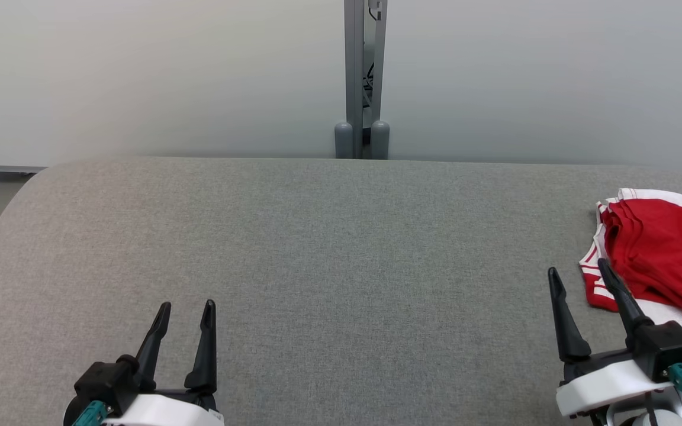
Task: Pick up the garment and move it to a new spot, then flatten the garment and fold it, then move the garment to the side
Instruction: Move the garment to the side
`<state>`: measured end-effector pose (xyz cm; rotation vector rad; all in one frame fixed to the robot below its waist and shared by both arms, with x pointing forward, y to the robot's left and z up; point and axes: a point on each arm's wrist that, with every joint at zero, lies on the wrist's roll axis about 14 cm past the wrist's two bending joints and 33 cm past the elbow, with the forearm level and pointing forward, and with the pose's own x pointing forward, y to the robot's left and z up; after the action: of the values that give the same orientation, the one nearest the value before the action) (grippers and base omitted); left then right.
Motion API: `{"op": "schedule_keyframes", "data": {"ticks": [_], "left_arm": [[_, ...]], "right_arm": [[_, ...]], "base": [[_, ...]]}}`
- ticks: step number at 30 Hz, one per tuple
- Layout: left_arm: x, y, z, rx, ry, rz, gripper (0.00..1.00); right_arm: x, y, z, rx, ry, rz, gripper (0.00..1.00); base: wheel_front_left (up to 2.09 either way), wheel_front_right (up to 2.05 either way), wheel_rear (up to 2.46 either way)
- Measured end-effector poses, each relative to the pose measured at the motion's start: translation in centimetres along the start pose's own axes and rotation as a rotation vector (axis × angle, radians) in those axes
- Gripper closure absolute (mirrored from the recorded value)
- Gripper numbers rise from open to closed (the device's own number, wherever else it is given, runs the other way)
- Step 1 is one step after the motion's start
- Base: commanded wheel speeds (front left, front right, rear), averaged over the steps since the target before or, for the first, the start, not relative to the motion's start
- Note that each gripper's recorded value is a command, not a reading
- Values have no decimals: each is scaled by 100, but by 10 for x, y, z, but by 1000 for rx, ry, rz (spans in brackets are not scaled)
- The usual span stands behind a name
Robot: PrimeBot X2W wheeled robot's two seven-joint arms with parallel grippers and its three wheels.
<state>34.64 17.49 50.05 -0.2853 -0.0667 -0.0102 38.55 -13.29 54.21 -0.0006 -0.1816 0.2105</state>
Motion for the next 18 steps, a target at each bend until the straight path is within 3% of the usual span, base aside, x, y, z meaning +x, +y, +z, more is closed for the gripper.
{"op": "schedule_keyframes", "data": {"ticks": [18], "left_arm": [[-3,7,-7,17,22,45,0]], "right_arm": [[-4,-2,-5,37,12,-15,0]], "base": [[0,0,0]]}}
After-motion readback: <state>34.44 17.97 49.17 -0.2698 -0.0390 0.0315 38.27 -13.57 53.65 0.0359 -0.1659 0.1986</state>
